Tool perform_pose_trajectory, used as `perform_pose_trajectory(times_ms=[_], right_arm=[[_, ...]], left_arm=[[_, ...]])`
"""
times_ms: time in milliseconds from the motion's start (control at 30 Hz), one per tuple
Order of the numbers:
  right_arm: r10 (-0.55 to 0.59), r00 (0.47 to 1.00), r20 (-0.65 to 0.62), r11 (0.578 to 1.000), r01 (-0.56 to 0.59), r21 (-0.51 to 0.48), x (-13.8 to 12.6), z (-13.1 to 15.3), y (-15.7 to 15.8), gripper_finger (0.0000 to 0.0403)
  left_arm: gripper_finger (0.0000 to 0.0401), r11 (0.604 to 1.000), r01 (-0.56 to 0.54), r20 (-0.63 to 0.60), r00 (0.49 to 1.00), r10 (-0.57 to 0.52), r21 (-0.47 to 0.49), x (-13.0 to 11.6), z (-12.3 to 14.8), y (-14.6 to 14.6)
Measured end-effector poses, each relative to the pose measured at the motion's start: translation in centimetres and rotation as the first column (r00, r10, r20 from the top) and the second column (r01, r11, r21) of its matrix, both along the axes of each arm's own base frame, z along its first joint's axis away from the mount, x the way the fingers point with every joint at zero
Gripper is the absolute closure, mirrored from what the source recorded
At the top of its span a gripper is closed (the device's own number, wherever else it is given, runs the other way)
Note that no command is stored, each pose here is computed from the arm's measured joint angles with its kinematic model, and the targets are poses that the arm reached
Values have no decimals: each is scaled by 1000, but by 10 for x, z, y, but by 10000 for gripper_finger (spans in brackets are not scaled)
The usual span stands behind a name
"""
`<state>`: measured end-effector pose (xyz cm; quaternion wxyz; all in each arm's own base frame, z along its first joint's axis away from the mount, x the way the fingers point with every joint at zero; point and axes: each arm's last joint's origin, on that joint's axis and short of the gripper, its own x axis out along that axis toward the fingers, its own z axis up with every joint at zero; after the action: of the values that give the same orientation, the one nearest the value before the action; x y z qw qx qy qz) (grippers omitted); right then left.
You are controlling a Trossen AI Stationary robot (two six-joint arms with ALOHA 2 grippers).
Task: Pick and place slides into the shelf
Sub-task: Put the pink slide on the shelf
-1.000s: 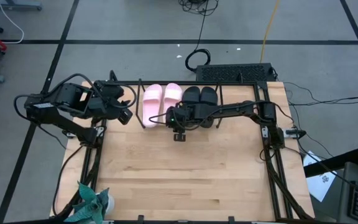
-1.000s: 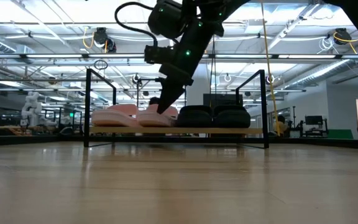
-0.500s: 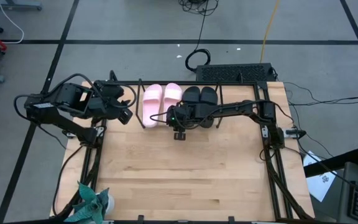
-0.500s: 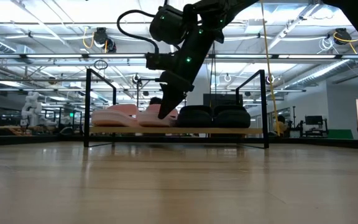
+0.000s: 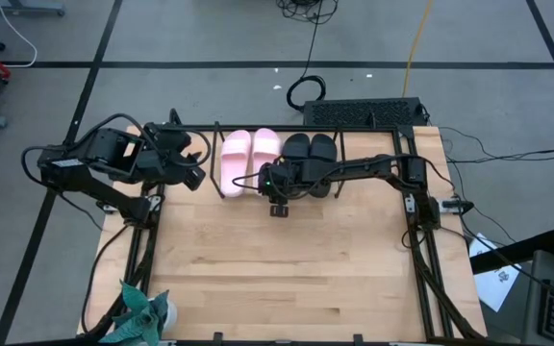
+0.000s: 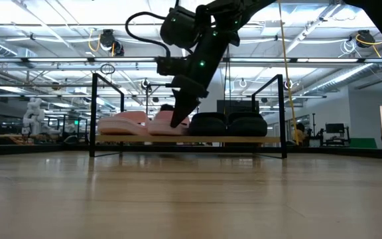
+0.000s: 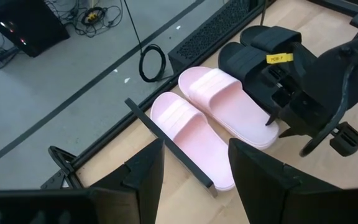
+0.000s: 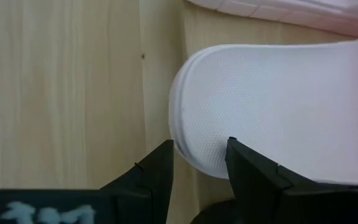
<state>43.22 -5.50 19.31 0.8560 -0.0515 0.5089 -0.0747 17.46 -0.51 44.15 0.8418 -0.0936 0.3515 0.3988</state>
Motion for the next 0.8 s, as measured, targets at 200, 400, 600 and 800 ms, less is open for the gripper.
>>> perform_pose_trajectory(times_ms=[200,400,600,800], right_arm=[[10,1000,-14,1000,-10,21,-1,-1,1,266],[12,1000,-15,1000,-12,21,-1,-1,1,266],[25,1000,-14,999,-25,46,-1,-1,2,266],[26,1000,-15,999,-25,43,-1,-1,2,266]], left_arm=[[219,1000,-5,1,1000,5,9,0,0,0],[219,1000,-6,1,1000,6,12,0,0,0],[219,1000,-6,1,1000,6,13,0,0,0],[219,1000,-7,3,1000,7,12,0,0,0]])
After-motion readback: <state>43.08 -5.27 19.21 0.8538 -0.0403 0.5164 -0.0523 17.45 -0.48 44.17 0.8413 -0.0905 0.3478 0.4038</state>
